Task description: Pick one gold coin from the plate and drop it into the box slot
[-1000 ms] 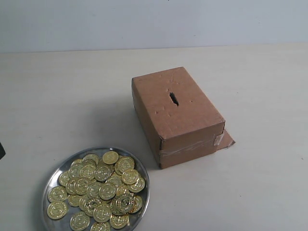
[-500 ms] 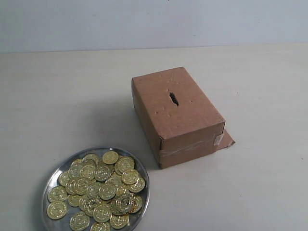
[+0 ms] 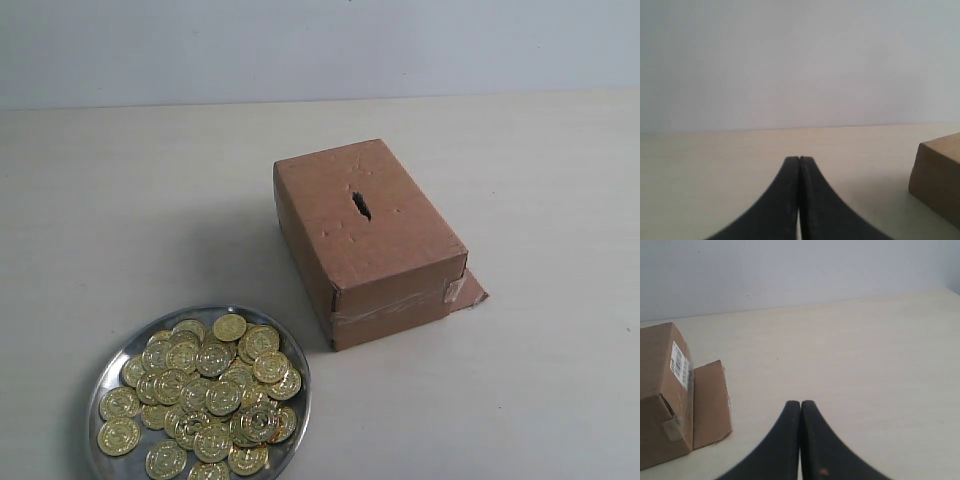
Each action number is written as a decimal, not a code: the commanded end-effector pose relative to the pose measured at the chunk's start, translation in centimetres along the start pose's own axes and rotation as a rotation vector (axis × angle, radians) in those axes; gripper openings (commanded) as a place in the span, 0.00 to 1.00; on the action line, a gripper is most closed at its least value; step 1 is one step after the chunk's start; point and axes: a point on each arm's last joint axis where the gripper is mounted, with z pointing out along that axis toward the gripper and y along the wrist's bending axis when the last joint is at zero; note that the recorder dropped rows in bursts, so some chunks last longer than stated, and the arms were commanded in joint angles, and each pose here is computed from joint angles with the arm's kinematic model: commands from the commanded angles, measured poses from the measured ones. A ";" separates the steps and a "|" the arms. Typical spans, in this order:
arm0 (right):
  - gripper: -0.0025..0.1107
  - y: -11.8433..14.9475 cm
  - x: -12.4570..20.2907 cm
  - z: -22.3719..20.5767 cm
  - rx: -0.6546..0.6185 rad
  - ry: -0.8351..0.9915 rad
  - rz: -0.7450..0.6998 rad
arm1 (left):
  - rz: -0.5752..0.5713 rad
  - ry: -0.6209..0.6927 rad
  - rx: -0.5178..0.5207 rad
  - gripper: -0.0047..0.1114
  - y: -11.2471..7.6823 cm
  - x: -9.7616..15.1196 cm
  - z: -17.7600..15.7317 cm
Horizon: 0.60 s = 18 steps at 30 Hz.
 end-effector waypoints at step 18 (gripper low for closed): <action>0.02 0.0 0.1 0.0 0.006 -0.006 0.000 | -0.048 0.180 -0.083 0.04 0.6 1.7 -0.2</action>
